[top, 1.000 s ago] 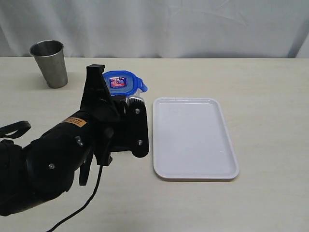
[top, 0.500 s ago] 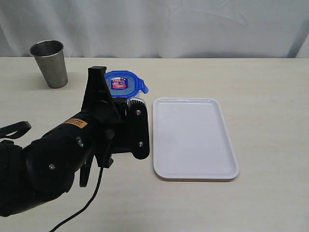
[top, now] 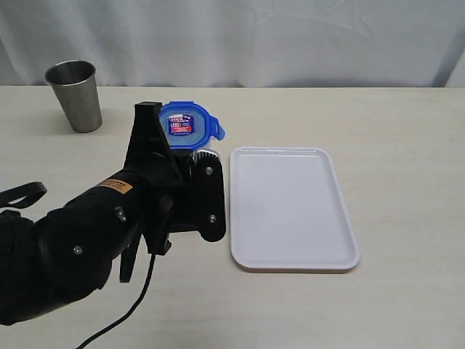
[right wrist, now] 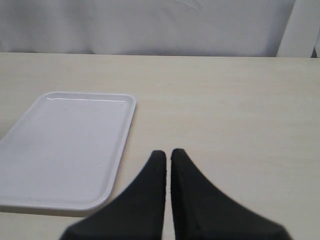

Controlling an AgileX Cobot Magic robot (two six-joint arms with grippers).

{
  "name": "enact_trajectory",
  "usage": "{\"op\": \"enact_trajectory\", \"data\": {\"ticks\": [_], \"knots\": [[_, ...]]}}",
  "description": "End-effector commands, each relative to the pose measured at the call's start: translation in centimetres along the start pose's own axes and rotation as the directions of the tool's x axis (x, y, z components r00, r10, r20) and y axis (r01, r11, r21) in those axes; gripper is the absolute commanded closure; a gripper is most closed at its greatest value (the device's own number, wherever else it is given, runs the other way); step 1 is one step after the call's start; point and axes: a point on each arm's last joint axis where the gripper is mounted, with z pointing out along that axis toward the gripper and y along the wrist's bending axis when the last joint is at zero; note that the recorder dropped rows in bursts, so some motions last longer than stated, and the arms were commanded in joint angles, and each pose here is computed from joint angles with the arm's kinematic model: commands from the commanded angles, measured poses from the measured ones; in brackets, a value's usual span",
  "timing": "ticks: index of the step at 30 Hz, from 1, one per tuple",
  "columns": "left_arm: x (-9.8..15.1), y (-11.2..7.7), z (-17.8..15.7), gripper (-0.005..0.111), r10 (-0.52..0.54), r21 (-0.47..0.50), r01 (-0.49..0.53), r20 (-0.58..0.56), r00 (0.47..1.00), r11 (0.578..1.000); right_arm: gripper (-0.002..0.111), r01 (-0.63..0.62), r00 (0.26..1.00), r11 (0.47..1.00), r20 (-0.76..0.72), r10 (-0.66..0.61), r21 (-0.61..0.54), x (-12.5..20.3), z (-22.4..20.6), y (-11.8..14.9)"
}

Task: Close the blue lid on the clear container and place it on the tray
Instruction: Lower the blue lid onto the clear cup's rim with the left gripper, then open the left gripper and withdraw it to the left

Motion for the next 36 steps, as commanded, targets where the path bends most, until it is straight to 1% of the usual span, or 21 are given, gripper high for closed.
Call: {"op": "enact_trajectory", "data": {"ticks": [1,4,6,10,13,22,24,27,29,34,36], "knots": [[-0.02,-0.49,-0.02,0.085,0.023,0.034,-0.023,0.006,1.0,0.999,0.104,0.004,1.0,1.0,0.006,-0.004,-0.002,0.02,-0.01,0.01],[0.01,-0.44,-0.02,0.075,0.023,0.029,-0.023,0.003,1.0,0.999,0.104,0.004,1.0,1.0,0.006,-0.004,-0.002,0.02,-0.01,0.01],[0.06,-0.36,-0.02,0.072,0.023,0.02,-0.023,-0.003,1.0,1.0,0.104,0.004,1.0,1.0,0.006,-0.004,-0.002,0.02,-0.01,0.01],[0.15,-0.11,-0.09,0.071,0.019,0.0,-0.019,-0.012,1.0,1.0,0.104,0.004,1.0,1.0,0.006,-0.004,-0.002,0.02,-0.01,0.01],[0.15,-0.1,-0.09,0.071,-0.007,0.0,0.007,-0.011,1.0,1.0,0.104,0.004,1.0,1.0,0.006,-0.004,-0.002,0.02,-0.01,0.01],[0.15,-0.1,-0.09,0.07,-0.024,-0.001,0.024,-0.011,1.0,1.0,0.104,0.004,1.0,1.0,0.006,-0.004,-0.002,0.02,-0.01,0.01],[0.15,-0.1,-0.09,0.063,-0.026,-0.001,0.026,-0.011,1.0,1.0,0.104,0.004,1.0,1.0,0.006,-0.004,-0.002,0.02,-0.01,0.01],[0.15,-0.1,-0.09,0.043,-0.032,-0.001,0.032,-0.011,0.999,0.999,0.104,0.004,1.0,1.0,0.006,-0.004,-0.002,0.02,-0.01,0.01],[0.2,-0.01,-0.09,0.036,-0.035,-0.011,0.034,-0.017,0.999,0.999,0.104,0.004,1.0,1.0,0.006,-0.004,-0.002,0.02,-0.01,0.01],[0.25,0.04,-0.12,0.034,-0.061,-0.02,0.06,-0.026,0.998,0.998,0.104,0.004,1.0,1.0,0.006,-0.004,-0.002,0.02,-0.01,0.01],[-0.08,-0.14,-0.39,0.034,-0.07,-0.022,0.07,-0.027,0.997,0.997,0.104,0.004,1.0,1.0,0.006,-0.004,-0.002,0.02,-0.01,0.01]]}}
